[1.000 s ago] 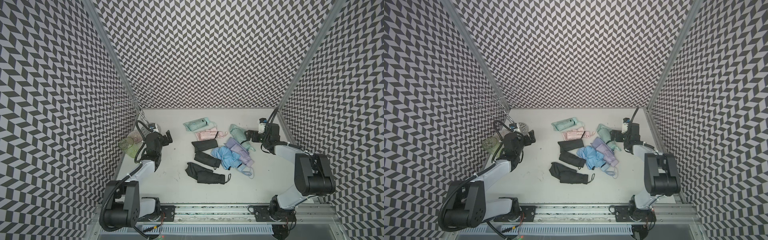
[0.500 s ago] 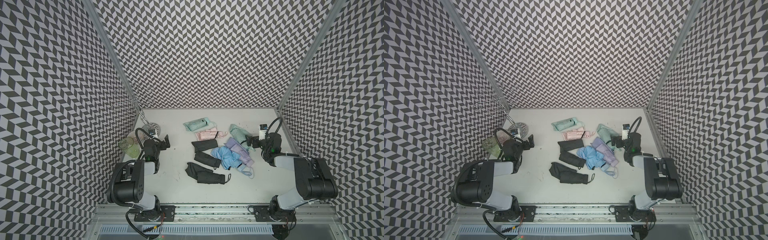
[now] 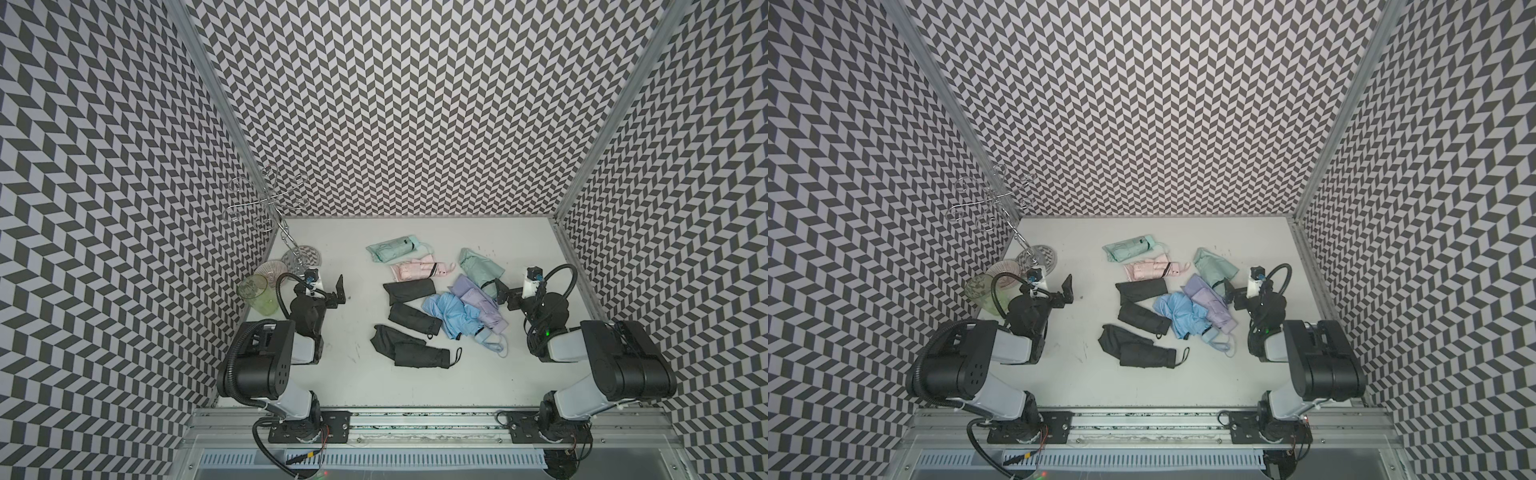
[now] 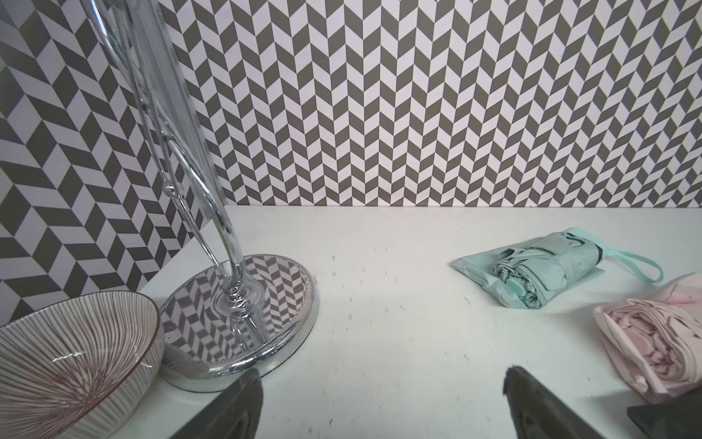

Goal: Take umbrellas out of sleeves
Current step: Reset both arms

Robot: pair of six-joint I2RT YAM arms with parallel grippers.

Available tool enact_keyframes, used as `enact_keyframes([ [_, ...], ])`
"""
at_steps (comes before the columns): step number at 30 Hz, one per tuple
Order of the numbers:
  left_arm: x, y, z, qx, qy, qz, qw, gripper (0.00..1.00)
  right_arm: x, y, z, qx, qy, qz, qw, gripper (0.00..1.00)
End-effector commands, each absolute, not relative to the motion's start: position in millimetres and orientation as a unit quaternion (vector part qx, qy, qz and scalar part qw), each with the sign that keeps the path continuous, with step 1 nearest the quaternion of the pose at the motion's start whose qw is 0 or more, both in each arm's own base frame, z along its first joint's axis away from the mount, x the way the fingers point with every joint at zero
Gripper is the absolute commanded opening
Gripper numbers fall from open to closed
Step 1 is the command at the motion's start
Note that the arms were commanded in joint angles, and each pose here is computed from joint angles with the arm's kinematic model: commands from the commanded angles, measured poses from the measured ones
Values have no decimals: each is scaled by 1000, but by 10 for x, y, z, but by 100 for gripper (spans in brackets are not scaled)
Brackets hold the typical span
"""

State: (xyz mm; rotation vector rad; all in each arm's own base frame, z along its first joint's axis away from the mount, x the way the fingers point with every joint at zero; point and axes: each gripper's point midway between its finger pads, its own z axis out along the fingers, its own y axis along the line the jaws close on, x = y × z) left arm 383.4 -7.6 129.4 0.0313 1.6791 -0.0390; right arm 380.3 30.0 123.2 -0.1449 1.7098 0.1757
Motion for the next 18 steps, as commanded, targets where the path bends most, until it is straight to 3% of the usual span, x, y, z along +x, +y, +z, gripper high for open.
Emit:
enact_keyframes([
  [1, 3857, -50, 1454, 11, 724, 2, 689, 100, 3838, 233, 1528, -49, 714, 55, 696, 100],
  [18, 3876, -48, 1452, 13, 727, -5, 687, 99, 3859, 227, 1508, -46, 720, 55, 690, 100],
])
